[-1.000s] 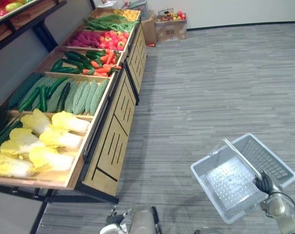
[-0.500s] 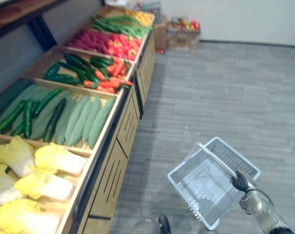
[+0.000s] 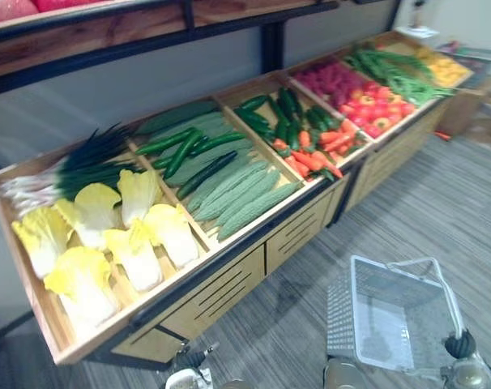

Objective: Pick vegetable in the basket

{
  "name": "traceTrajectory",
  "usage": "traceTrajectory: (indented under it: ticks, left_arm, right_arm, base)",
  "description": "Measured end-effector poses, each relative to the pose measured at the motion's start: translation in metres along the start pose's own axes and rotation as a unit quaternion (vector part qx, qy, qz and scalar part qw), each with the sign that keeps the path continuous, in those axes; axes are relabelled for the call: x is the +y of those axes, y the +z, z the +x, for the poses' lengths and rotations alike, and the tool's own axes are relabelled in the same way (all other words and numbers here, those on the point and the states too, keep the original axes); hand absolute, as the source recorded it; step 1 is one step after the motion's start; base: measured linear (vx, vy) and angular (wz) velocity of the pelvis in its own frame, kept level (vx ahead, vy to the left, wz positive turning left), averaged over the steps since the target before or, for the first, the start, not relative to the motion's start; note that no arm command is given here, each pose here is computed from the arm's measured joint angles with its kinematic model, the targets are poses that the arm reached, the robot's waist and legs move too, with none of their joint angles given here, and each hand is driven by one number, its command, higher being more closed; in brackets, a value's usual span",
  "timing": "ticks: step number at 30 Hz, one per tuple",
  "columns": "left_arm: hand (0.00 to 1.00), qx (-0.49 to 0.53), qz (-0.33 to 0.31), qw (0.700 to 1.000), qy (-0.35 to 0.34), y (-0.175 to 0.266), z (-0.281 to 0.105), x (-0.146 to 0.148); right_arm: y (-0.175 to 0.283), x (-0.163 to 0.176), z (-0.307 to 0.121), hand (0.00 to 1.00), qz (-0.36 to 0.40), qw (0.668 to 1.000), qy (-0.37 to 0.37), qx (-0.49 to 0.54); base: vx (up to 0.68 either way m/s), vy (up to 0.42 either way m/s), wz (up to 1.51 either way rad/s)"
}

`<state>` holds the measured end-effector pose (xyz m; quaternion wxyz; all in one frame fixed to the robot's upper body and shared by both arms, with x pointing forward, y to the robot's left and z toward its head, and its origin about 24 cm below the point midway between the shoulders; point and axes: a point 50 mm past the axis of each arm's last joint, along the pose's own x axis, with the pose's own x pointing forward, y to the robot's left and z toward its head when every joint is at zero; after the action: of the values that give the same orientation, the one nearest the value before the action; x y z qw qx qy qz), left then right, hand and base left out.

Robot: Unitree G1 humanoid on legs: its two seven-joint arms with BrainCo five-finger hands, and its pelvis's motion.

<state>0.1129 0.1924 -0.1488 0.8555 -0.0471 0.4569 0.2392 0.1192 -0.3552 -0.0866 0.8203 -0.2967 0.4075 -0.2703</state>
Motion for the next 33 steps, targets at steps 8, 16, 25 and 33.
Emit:
traceTrajectory:
  ticks: [8, 16, 25, 33]
  left_arm:
    - [0.0, 0.043, -0.046, 0.997, 0.036, -0.014, 0.001, 0.008]
    - [0.0, 0.068, -0.046, 0.994, 0.068, -0.021, 0.002, 0.02]
    - [0.0, 0.088, -0.037, 0.992, 0.087, -0.029, 0.002, 0.03]
    - [0.0, 0.079, 0.031, 0.993, 0.08, -0.026, 0.004, 0.04]
  right_arm:
    - [-0.02, 0.003, -0.001, 1.0, 0.118, 0.989, -0.026, 0.09]
    - [-0.04, 0.001, -0.008, 1.0, 0.121, 0.985, -0.042, 0.119]
    - [-0.033, 0.025, -0.013, 1.0, 0.124, 0.986, -0.009, 0.115]
    - [-0.038, 0.034, -0.018, 1.0, 0.116, 0.985, 0.005, 0.125]
  base:
    - [0.15, -0.35, 0.82]
    - [-0.03, -0.003, 0.82]
    - [-0.04, 0.069, 0.05]
    - [-0.03, 0.152, -0.02]
